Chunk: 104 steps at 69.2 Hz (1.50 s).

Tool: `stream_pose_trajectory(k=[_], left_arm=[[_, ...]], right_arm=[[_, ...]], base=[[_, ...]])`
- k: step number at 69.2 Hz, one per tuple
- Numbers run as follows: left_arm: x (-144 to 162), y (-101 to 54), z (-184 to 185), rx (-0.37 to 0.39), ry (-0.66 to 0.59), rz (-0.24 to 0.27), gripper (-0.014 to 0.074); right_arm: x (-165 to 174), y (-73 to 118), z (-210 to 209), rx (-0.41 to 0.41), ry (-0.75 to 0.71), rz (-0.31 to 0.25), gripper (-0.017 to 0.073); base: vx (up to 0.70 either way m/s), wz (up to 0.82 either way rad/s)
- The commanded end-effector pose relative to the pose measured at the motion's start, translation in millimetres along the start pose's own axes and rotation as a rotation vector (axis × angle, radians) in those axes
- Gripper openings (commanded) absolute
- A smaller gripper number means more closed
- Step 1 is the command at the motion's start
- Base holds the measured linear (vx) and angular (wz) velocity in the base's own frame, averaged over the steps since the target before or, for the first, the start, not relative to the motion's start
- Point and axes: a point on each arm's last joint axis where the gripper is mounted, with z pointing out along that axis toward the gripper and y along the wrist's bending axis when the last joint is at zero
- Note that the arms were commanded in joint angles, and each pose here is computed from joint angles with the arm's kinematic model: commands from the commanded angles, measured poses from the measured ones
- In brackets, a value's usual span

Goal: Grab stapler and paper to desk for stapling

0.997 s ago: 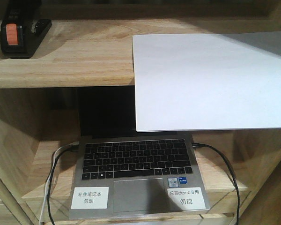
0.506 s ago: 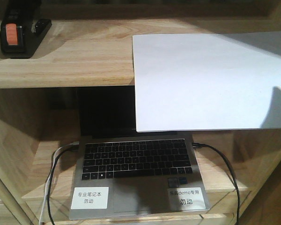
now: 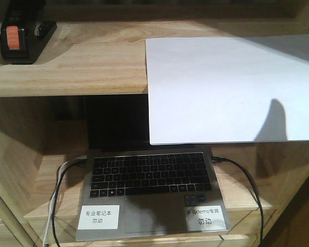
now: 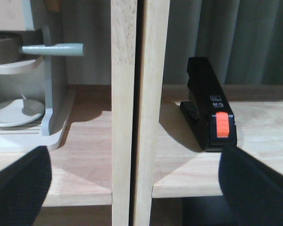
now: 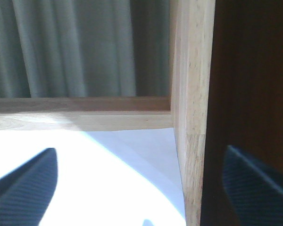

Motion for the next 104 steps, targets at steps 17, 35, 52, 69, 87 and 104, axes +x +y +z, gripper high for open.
stream_pose_trajectory(k=[17,35,52,69,87,104], left_arm=[[-11.6,-0.6,-0.4,0.008,-0.073,-0.007,0.0712],[-11.8,-0.6,-0.4,0.008,-0.076,-0.007,0.0703],[-11.8,-4.9,-0.9,0.068,-0.075,-0.040,0.0699],[-12.0,-18.2,-2.1,0.297,-0.069,-0.024,0.0689],[-10.6,-43.8,32.7,0.475,0.029,-0.032,0.0676],[-15.8,-72.4,82.8,0.516,0.067,-0.036,0.0665]], right_arm=[[-15.7,-0.6,-1.4,0.009,-0.094,-0.004,0.0676],[-15.7,-0.6,-1.4,0.010,-0.094,-0.005,0.0559],[-15.7,-0.6,-1.4,0.010,-0.094,-0.005,0.0459],[-15.7,-0.6,-1.4,0.010,-0.094,-0.005,0.0398],[-15.7,-0.6,-1.4,0.010,-0.094,-0.005,0.0349],[-15.7,-0.6,-1.4,0.010,-0.094,-0.005,0.0318]], base=[[0.00,0.00],[0.00,0.00],[0.00,0.00],[0.00,0.00],[0.00,0.00],[0.00,0.00]])
